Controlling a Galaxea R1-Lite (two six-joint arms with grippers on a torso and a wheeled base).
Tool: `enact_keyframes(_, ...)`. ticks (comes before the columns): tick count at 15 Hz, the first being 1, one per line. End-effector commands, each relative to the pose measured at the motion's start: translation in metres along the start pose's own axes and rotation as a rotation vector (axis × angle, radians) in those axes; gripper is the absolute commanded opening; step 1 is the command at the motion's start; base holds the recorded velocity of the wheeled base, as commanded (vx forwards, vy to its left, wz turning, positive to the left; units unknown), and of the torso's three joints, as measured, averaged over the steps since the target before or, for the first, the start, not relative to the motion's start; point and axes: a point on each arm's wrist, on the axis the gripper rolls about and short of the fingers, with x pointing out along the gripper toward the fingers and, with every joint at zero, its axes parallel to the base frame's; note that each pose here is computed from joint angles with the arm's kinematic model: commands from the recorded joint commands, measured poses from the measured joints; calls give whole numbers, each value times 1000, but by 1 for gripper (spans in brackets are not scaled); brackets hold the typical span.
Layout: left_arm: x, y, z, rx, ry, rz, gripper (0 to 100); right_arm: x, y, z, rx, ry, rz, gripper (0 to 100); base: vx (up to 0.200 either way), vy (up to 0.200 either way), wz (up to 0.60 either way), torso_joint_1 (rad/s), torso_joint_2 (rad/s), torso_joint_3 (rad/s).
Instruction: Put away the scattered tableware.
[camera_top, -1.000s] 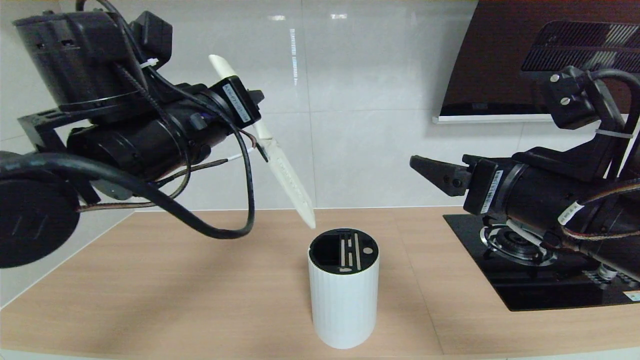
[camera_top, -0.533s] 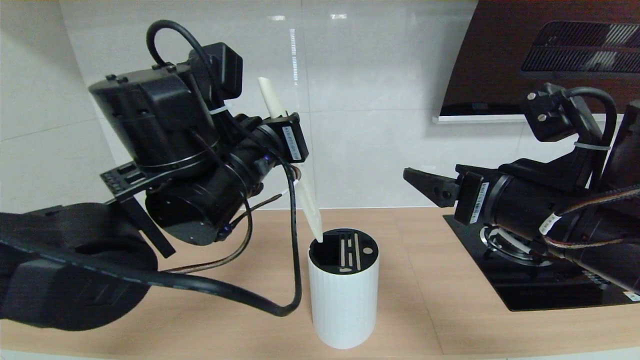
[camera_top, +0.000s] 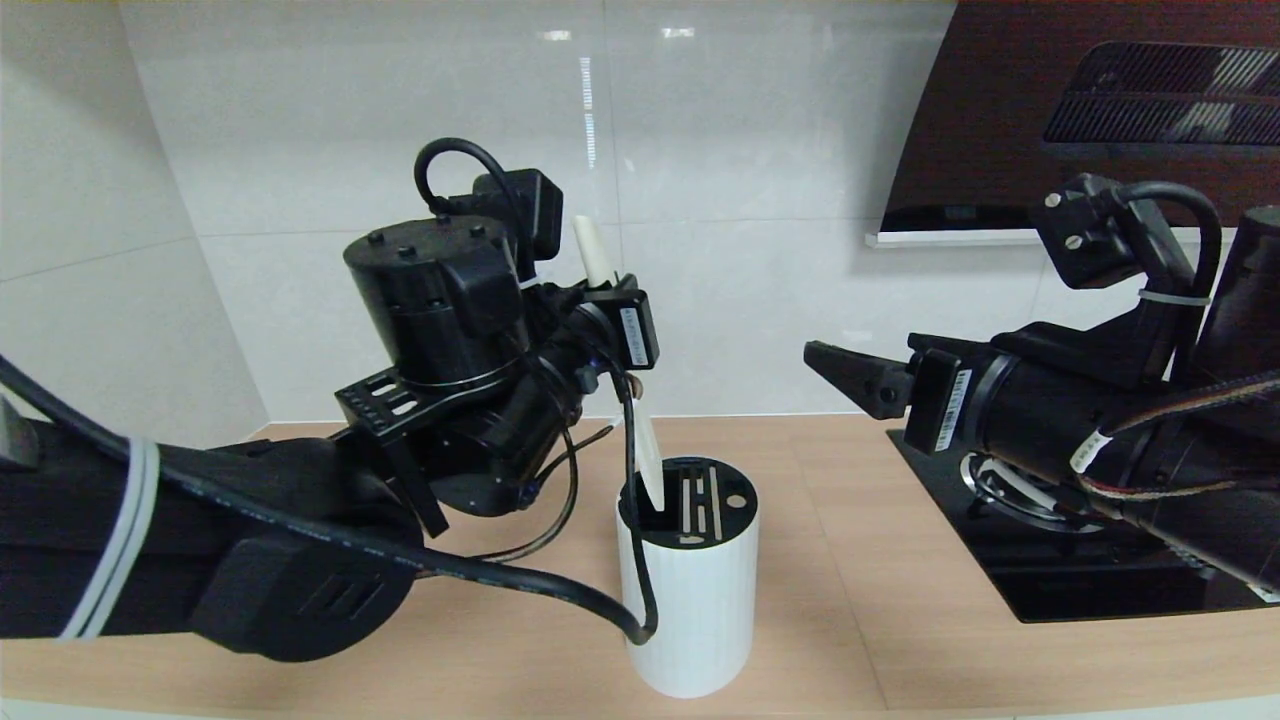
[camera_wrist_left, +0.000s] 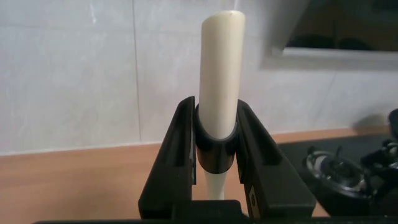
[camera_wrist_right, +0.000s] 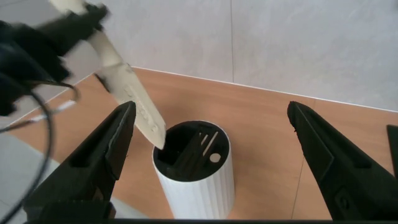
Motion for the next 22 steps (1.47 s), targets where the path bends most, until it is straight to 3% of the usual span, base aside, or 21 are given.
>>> enact_keyframes(1,8,-2,-17,19,37,5,0,1,1,-2,-2,6,2,100,0,0,0,0,0,0)
enact_keyframes(9,17,-4,-36,29,56,8,0,0,2,-4,-4,14,7,100,0,0,0,0,0,0)
enact_keyframes(16,28,-6,-74,24,145,28,0,2,2,-6,-7,23,5,100,0,0,0,0,0,0)
enact_keyframes(22,23,-10,-102,62,224,17,0,4,2,-9,-9,31,3,100,0,0,0,0,0,0)
